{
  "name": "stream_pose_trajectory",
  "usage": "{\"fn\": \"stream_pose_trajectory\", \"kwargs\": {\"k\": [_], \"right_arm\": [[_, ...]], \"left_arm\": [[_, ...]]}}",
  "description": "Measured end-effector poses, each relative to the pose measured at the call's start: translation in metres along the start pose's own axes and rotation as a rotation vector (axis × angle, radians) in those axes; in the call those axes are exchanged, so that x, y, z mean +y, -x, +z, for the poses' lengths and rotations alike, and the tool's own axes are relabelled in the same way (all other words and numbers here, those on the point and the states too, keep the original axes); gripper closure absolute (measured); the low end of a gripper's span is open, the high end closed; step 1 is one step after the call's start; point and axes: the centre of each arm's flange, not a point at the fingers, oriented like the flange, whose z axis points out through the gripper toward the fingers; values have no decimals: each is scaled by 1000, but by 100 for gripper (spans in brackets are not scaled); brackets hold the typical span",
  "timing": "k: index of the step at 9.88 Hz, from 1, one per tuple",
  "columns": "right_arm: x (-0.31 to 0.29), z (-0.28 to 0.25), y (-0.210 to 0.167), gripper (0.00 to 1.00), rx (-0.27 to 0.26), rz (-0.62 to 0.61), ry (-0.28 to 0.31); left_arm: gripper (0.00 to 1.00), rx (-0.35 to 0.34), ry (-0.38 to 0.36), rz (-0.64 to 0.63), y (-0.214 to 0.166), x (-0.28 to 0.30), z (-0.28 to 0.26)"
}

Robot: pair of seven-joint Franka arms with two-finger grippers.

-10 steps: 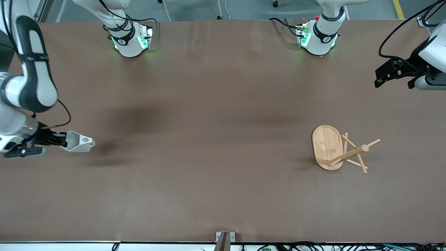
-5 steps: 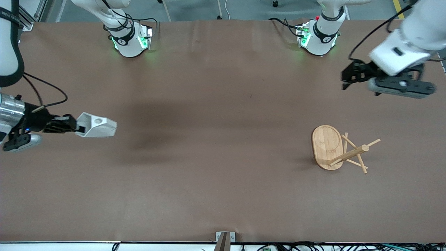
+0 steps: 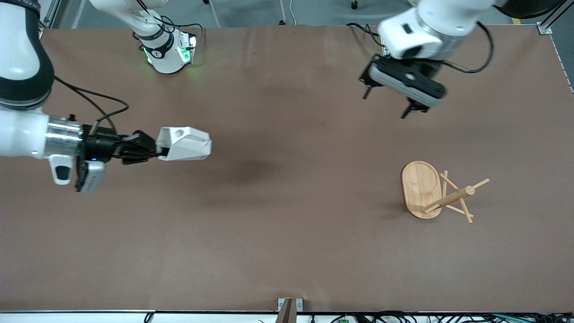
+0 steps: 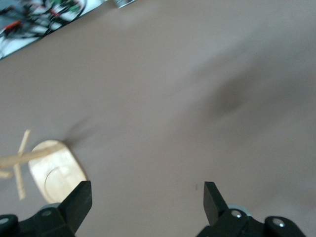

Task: Hang cup on rack
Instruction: 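Lift the cup with the right gripper while the left gripper approaches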

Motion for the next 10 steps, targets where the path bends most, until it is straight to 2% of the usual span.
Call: {"fn": "stream_pose_trajectory", "kwargs": {"k": [2,6,7,10], "right_arm": [[-26,29,-2,96,-26,-3,-140],[-39,67,-2,96,-99,48,-362],[-40,79,-3,96,-114,58,-389],[-58,104,1,96,-148,48,-422]], "left_arm": [[0,40,46,108,-12,53,18],[0,137,106,258,-25,117,37],[0,144,113,279,-24,130,36],[0,144,128,325,-17,160,35]]}}
